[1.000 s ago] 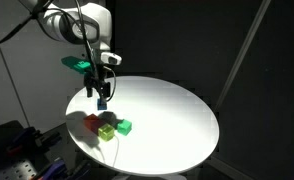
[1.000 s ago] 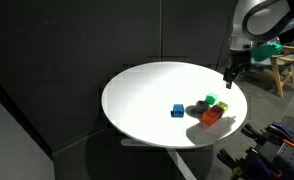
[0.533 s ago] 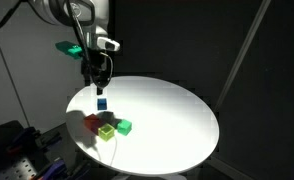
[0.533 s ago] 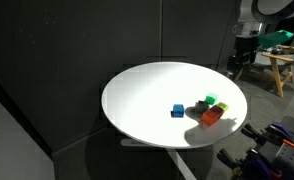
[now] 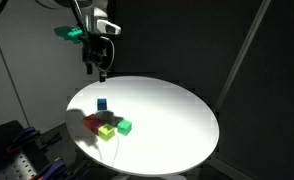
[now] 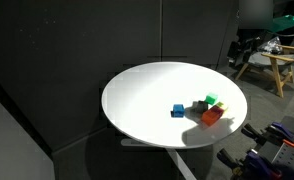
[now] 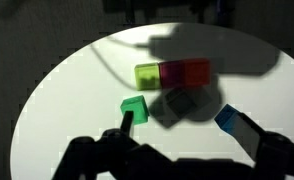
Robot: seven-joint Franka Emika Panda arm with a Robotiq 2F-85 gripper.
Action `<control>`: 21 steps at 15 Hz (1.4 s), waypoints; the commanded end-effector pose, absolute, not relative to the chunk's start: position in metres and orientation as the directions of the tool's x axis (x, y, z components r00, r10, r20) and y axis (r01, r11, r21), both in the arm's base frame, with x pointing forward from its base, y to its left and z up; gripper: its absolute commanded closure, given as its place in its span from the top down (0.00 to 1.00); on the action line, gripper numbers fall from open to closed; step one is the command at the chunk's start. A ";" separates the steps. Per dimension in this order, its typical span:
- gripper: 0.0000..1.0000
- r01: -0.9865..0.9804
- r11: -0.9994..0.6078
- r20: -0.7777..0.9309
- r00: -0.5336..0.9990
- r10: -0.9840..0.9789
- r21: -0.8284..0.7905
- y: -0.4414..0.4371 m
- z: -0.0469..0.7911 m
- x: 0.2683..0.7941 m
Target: Put the light green block on the table
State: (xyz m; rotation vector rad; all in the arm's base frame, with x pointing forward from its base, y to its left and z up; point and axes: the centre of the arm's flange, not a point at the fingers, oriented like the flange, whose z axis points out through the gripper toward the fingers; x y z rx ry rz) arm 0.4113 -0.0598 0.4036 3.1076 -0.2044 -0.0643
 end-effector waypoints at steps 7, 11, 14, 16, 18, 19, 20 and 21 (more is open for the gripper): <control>1.00 -0.106 -0.994 -0.028 0.994 -0.106 0.009 -0.052 0.455 0.407; 1.00 -0.092 -0.996 -0.057 0.994 -0.092 0.008 -0.046 0.464 0.401; 1.00 -0.071 -0.997 -0.071 0.995 -0.071 0.007 -0.042 0.465 0.397; 1.00 -0.087 -0.996 -0.065 0.994 -0.089 0.029 -0.043 0.455 0.399; 1.00 -0.085 -0.996 -0.068 0.994 -0.087 0.029 -0.043 0.454 0.399; 1.00 -0.085 -0.996 -0.070 0.994 -0.087 0.029 -0.043 0.453 0.399; 1.00 -0.085 -0.996 -0.071 0.994 -0.087 0.029 -0.043 0.453 0.399; 1.00 -0.085 -0.996 -0.072 0.994 -0.087 0.029 -0.043 0.452 0.399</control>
